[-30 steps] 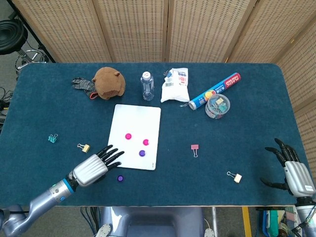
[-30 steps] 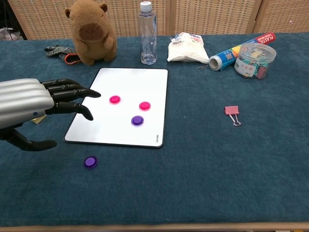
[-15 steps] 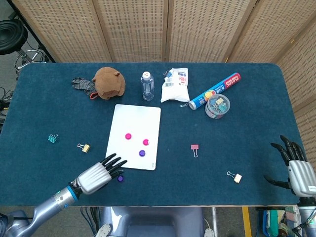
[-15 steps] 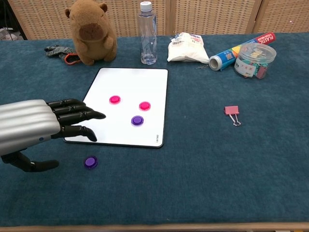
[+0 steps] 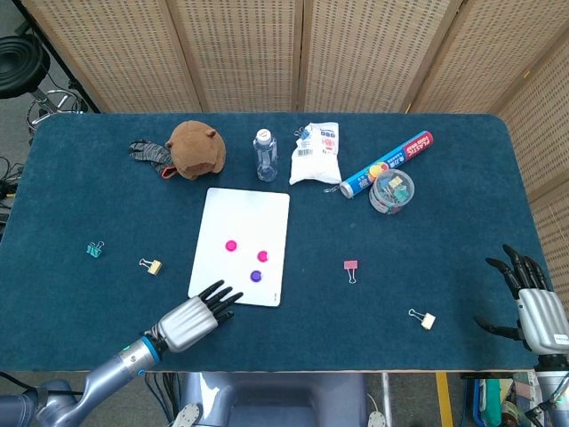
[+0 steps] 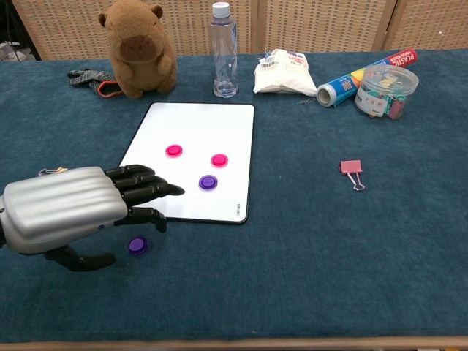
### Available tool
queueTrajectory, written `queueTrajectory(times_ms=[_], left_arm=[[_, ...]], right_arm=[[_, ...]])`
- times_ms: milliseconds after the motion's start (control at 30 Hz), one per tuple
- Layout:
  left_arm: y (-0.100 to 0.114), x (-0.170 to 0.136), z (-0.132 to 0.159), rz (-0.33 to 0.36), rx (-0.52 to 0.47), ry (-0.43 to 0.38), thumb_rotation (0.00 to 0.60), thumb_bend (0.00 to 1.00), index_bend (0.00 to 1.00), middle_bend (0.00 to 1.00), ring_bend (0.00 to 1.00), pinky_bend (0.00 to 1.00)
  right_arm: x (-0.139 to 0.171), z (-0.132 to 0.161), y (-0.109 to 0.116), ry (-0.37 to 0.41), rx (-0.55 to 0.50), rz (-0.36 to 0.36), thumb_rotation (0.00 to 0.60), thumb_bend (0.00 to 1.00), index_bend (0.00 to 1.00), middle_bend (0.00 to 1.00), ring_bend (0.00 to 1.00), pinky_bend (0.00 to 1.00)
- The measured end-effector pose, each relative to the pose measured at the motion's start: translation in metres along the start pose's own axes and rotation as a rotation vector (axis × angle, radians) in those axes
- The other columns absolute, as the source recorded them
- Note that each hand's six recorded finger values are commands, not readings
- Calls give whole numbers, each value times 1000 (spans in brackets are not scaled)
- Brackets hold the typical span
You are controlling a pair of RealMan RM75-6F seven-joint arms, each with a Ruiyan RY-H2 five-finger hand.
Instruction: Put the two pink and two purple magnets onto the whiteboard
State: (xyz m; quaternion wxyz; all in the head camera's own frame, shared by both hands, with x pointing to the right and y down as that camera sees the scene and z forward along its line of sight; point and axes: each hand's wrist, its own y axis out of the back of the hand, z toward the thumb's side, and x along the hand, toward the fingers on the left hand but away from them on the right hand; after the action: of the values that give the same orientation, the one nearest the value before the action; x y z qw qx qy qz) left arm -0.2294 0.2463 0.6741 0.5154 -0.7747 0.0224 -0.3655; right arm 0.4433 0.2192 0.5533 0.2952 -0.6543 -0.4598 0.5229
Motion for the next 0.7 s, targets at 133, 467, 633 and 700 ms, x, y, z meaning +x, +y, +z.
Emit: queueTrajectory(times_ms=[133,467,633,700], left_arm=[[-1,6,3,2,22,-7,600,321,289,0,0,0],[-6,21,11,8,49,-23,600,321,297,0,0,0],[-8,24,13,0,42,-26,600,321,310,0,0,0],[-9,25,14,-2,40,-28,600,321,323,0,0,0]], right_arm=[[0,0,-1,0,-1,4,600,130,151,0,0,0],[-1,-2,-2,-9,-3,9,600,131,154,0,0,0],[-1,-2,-1,-11,-9,9,600,131,154,0,0,0],[-2,-3,-1,-12,-12,8,600,130,154,0,0,0]])
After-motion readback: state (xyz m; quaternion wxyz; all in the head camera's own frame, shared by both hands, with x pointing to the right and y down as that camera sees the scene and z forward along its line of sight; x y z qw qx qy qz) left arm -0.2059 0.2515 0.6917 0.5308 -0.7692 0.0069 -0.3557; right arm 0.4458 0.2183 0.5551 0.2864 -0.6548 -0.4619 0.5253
